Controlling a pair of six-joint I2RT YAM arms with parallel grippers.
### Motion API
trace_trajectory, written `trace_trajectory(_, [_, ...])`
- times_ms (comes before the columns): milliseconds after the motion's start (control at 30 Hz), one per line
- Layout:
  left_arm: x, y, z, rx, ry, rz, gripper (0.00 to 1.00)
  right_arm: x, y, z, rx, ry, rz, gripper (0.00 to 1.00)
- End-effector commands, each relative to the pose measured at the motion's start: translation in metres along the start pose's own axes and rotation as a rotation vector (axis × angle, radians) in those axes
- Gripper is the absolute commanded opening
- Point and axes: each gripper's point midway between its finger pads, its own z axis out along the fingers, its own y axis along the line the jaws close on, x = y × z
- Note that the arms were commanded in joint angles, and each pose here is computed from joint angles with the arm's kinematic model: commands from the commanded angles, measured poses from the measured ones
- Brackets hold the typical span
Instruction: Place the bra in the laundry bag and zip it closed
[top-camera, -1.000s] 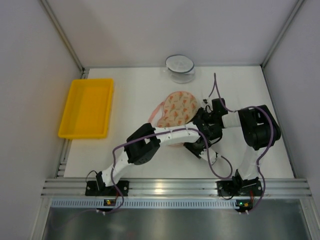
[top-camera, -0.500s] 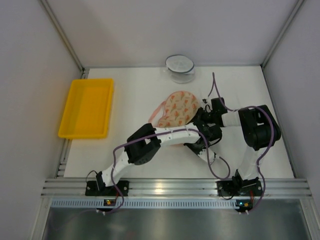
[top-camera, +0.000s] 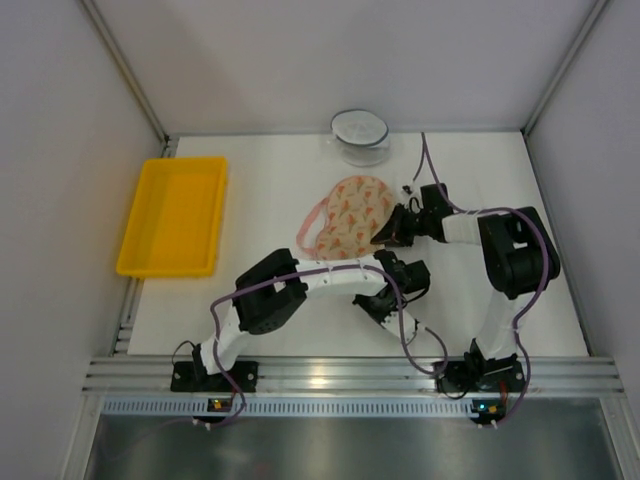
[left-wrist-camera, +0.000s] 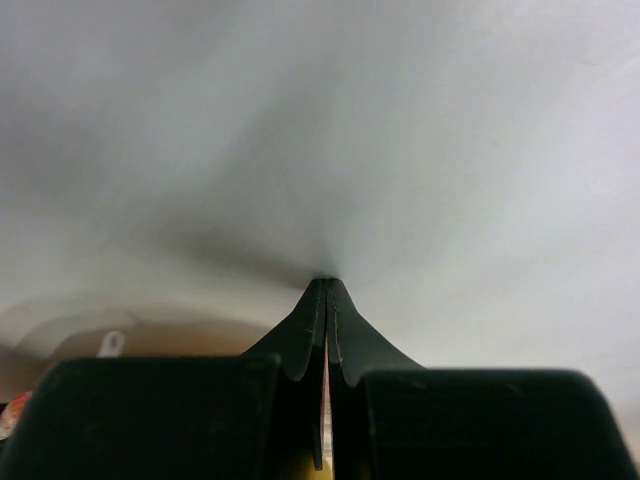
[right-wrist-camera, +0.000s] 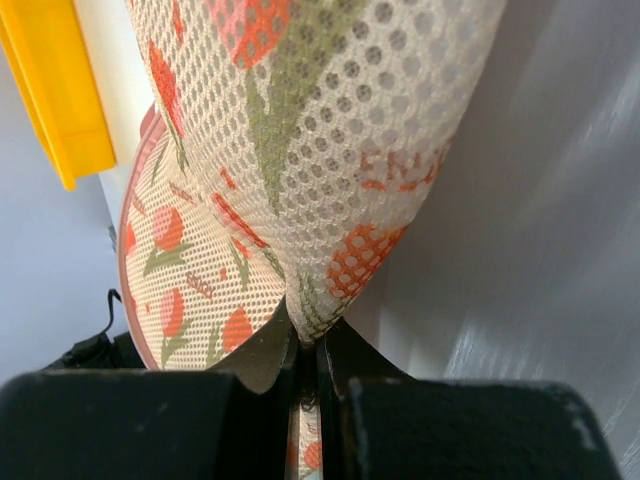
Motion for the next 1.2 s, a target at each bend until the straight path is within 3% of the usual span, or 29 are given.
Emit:
trace_trajectory(0, [-0.016,-0.034,-0.015,0.077,-0.103,0.008,0.0,-0.021,0.003,0.003,0.008,-0.028,-0.09,0.0])
trace_trajectory(300, [-0.026,-0.064,-0.031,0.119,-0.224,0.014,0.0,-0.021,0.001,0.006,0.014,0.003,-0.119,0.0])
trace_trajectory(433, [-0.024,-0.045,-0.043,0.033,-0.244,-0.002,0.02,-0.018,0.006,0.001,0.006,-0.002,-0.092,0.0])
trace_trajectory(500, [-0.026,-0.027,-0.055,-0.023,-0.254,-0.009,0.12,-0.013,0.007,0.001,0.002,0.001,-0.08,0.0])
trace_trajectory(533, [-0.026,-0.021,-0.058,-0.037,-0.255,-0.014,0.27,-0.012,0.008,0.0,0.0,0.002,-0.08,0.0])
trace_trajectory(600, [-0.028,-0.001,-0.072,-0.099,-0.255,-0.023,0.43,-0.005,0.007,0.001,0.0,0.015,-0.073,0.0])
trace_trajectory(667, [-0.022,0.014,-0.068,-0.128,-0.2,-0.016,0.52,0.0,0.007,0.001,0.002,0.023,-0.07,0.0])
trace_trajectory(767, [-0.019,0.037,-0.06,-0.156,-0.15,-0.004,0.55,0.006,0.008,0.0,0.002,0.033,-0.069,0.0])
trace_trajectory(933, [-0.007,0.069,-0.042,-0.199,-0.02,0.002,0.56,0.018,0.017,0.003,-0.01,0.052,-0.076,0.0])
trace_trajectory(1167, [0.009,0.075,-0.021,-0.166,0.111,0.007,0.56,0.024,0.028,0.004,-0.012,0.055,-0.099,0.0])
